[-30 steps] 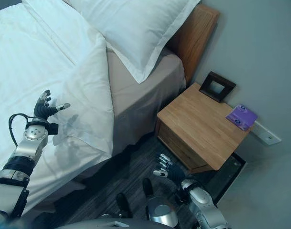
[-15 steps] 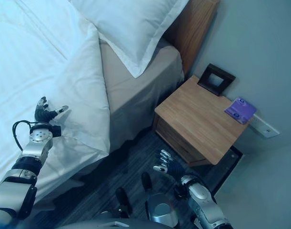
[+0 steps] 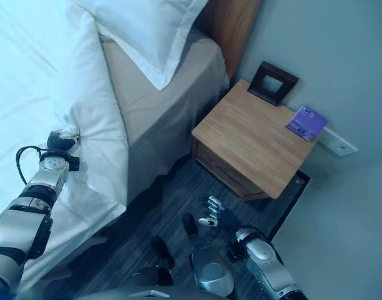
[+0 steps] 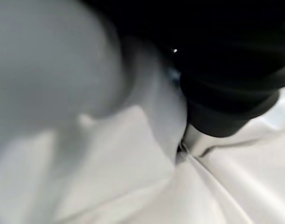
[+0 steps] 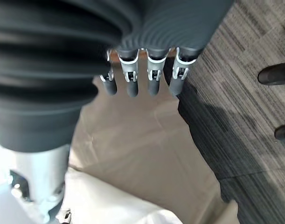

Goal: Making the bed.

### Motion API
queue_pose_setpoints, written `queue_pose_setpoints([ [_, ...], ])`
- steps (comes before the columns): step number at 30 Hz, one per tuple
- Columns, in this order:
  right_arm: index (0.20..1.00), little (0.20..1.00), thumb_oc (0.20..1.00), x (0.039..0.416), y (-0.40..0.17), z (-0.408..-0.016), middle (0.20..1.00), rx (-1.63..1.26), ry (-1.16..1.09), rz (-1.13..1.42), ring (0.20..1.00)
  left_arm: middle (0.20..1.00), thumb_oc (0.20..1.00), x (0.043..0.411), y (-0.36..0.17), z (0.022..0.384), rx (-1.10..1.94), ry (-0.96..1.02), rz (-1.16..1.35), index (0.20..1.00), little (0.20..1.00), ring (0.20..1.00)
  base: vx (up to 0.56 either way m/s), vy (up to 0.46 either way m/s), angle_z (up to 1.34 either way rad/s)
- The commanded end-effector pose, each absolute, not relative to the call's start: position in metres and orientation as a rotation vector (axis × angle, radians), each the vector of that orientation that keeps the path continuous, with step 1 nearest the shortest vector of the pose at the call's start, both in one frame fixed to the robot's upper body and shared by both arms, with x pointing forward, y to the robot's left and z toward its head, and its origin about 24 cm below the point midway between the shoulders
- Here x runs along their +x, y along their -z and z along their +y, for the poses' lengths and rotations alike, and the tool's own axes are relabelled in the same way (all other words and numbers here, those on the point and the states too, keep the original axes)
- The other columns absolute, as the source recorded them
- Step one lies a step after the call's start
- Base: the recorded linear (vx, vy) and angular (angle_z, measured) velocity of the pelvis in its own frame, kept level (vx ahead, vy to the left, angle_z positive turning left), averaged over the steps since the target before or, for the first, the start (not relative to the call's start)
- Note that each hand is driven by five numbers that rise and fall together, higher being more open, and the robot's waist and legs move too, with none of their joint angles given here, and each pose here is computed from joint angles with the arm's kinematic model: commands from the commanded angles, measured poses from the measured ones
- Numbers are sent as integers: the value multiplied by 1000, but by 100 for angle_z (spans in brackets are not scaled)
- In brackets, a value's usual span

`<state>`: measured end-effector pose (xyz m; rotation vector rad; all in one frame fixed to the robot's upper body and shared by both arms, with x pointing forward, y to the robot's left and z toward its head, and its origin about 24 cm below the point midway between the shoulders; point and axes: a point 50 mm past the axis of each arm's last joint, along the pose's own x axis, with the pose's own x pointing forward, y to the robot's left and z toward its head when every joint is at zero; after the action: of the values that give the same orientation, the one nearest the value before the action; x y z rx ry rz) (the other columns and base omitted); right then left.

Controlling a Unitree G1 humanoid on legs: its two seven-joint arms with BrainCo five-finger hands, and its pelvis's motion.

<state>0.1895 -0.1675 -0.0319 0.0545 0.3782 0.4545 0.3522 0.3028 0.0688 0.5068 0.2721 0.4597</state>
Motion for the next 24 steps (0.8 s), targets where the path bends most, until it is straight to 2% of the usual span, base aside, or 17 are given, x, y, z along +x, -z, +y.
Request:
queue_pose_setpoints([
  [1, 1000, 1000, 1000, 196, 18, -173, 1000, 70, -443, 307, 1000, 200, 200, 366, -41, 230, 556, -149, 326, 200, 200, 200, 61, 1, 0],
  [2, 1000, 1000, 1000, 196, 18, -174, 1000, 69, -440, 310, 1000, 200, 200, 370, -44, 217, 549, -114, 297, 200, 200, 200, 58, -3, 1],
  [6, 1000, 1000, 1000, 199, 20, -176, 1000, 79, -413, 317, 1000, 200, 200, 386, -93, 126, 318, 109, -12, 200, 200, 200, 46, -7, 9],
  [7, 1000, 1000, 1000, 202, 21, -178, 1000, 64, -394, 324, 1000, 200, 200, 379, -126, 74, 220, 254, -178, 200, 200, 200, 29, -22, 10],
  [8, 1000, 1000, 1000, 203, 22, -177, 1000, 60, -393, 328, 1000, 200, 200, 373, -136, 54, 175, 320, -228, 200, 200, 200, 20, -16, 7],
  [9, 1000, 1000, 1000, 203, 22, -177, 1000, 60, -393, 328, 1000, 200, 200, 373, -136, 54, 175, 320, -228, 200, 200, 200, 16, -17, 6],
  [10, 1000, 1000, 1000, 205, 23, -177, 1000, 48, -395, 335, 1000, 200, 200, 355, -157, 14, 98, 475, -327, 200, 200, 200, 0, 0, 0],
  [11, 1000, 1000, 1000, 205, 23, -177, 1000, 48, -395, 335, 1000, 200, 200, 355, -157, 14, 98, 475, -327, 200, 200, 200, 18, -15, 4],
  [12, 1000, 1000, 1000, 205, 23, -177, 1000, 26, -403, 343, 1000, 200, 200, 337, -169, -15, 34, 599, -379, 200, 200, 200, 6, -1, 4],
  [18, 1000, 1000, 1000, 205, 24, -179, 1000, 4, -401, 353, 1000, 200, 200, 307, -160, -53, 3, 797, -365, 200, 200, 200, 15, 8, 13],
  [19, 1000, 1000, 1000, 205, 24, -179, 1000, 9, -399, 354, 1000, 922, 922, 306, -152, -53, 27, 807, -343, 922, 922, 922, 0, 0, 0],
  [20, 1000, 1000, 1000, 205, 24, -179, 1000, 9, -399, 354, 1000, 1000, 1000, 306, -152, -53, 27, 807, -343, 1000, 1000, 1000, 0, 0, 0],
  [24, 1000, 1000, 1000, 199, 30, -182, 1000, 28, -374, 384, 1000, 1000, 1000, 311, -135, -38, -39, 768, -253, 1000, 1000, 1000, -6, -1, -3],
])
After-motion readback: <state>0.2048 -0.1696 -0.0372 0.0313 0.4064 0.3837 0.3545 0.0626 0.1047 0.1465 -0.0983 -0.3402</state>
